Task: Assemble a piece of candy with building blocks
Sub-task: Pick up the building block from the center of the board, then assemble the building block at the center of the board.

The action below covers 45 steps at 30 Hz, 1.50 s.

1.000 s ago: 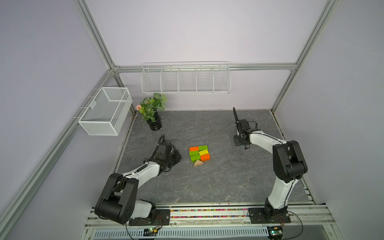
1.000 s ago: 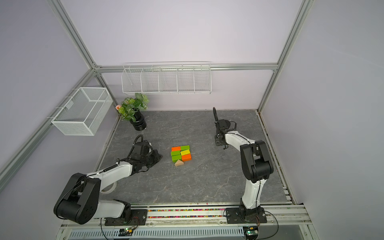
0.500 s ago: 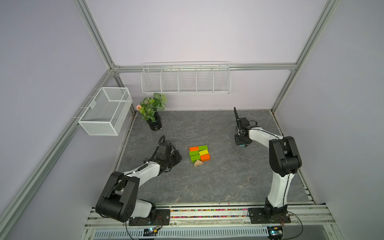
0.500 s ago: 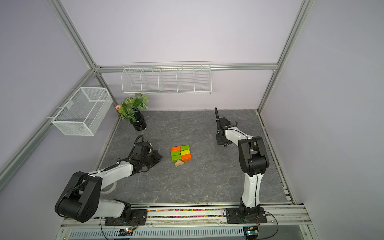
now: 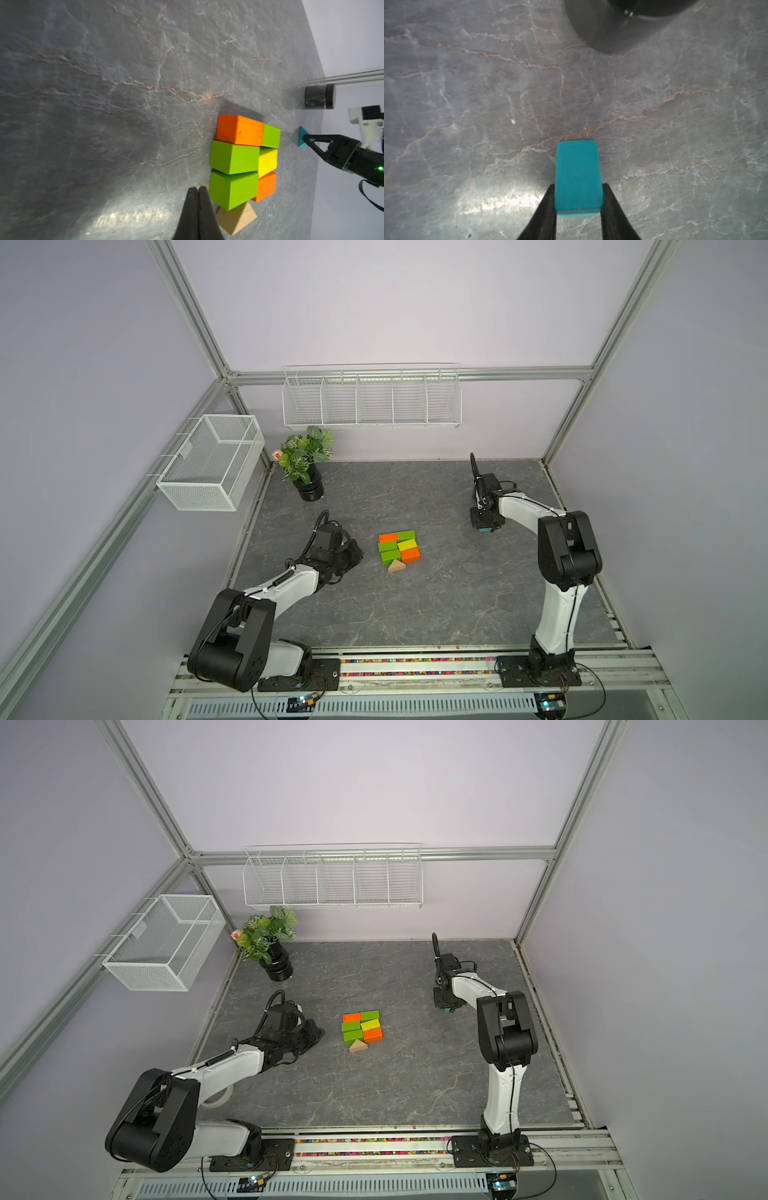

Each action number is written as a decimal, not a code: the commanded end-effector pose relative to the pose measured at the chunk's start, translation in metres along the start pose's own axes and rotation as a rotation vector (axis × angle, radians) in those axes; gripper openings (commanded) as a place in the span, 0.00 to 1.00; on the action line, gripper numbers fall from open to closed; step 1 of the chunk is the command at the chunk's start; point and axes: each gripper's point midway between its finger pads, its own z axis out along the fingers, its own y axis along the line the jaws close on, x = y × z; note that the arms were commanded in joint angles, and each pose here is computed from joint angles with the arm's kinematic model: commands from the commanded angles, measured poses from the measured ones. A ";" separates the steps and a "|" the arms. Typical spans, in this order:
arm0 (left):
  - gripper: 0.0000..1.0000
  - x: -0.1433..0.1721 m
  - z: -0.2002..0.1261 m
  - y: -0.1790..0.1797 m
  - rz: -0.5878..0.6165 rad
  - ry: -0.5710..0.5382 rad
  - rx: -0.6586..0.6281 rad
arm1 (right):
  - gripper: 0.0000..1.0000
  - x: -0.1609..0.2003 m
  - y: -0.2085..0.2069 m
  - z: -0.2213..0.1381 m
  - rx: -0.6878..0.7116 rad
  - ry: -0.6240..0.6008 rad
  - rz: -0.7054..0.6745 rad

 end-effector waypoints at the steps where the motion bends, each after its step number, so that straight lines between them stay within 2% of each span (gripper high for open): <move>1: 0.00 -0.015 -0.018 -0.007 0.009 -0.095 0.016 | 0.07 -0.013 0.016 -0.035 -0.144 -0.108 0.062; 3: 0.00 -0.028 -0.032 -0.019 0.030 -0.160 0.052 | 0.07 -0.026 0.033 -0.063 -0.265 -0.195 0.083; 7: 0.00 -0.058 -0.066 -0.056 0.084 -0.322 0.172 | 0.07 -0.061 0.073 -0.141 -0.596 -0.440 0.127; 11: 0.00 -0.078 -0.100 -0.112 0.165 -0.428 0.411 | 0.07 -0.085 0.107 -0.221 -0.973 -0.643 0.116; 13: 0.00 -0.084 -0.107 -0.140 0.180 -0.403 0.554 | 0.07 -0.090 0.121 -0.252 -1.146 -0.687 0.093; 14: 0.06 -0.086 -0.111 -0.156 0.184 -0.377 0.647 | 0.07 -0.092 0.126 -0.268 -1.237 -0.706 0.074; 16: 0.12 -0.091 -0.115 -0.178 0.168 -0.327 0.805 | 0.07 -0.094 0.132 -0.292 -1.389 -0.739 0.052; 18: 0.24 -0.094 -0.120 -0.198 0.157 -0.275 0.958 | 0.07 -0.095 0.134 -0.312 -1.524 -0.763 0.043; 19: 0.35 -0.095 -0.117 -0.204 0.146 -0.240 1.017 | 0.07 -0.094 0.136 -0.320 -1.587 -0.757 0.030; 20: 0.41 -0.095 -0.117 -0.212 0.147 -0.207 1.082 | 0.07 -0.095 0.137 -0.324 -1.635 -0.750 0.029; 22: 0.48 -0.096 -0.114 -0.224 0.142 -0.134 1.176 | 0.07 -0.095 0.140 -0.328 -1.721 -0.716 0.036; 24: 0.48 -0.095 -0.103 -0.231 0.146 -0.080 1.185 | 0.07 -0.091 0.149 -0.325 -1.736 -0.681 0.006; 27: 0.51 -0.091 -0.105 -0.240 0.187 -0.076 1.202 | 0.07 -0.078 0.163 -0.336 -1.736 -0.685 -0.085; 30: 0.54 -0.092 -0.105 -0.246 0.200 -0.068 1.214 | 0.08 -0.073 0.173 -0.333 -1.699 -0.658 -0.097; 34: 0.56 -0.082 -0.094 -0.261 0.217 -0.005 1.238 | 0.09 -0.064 0.195 -0.338 -1.731 -0.602 -0.163; 38: 0.57 -0.068 -0.086 -0.274 0.252 0.054 1.261 | 0.09 -0.064 0.200 -0.336 -1.754 -0.582 -0.159; 45: 0.59 -0.065 -0.092 -0.279 0.270 0.050 1.276 | 0.11 -0.061 0.211 -0.324 -1.751 -0.532 -0.158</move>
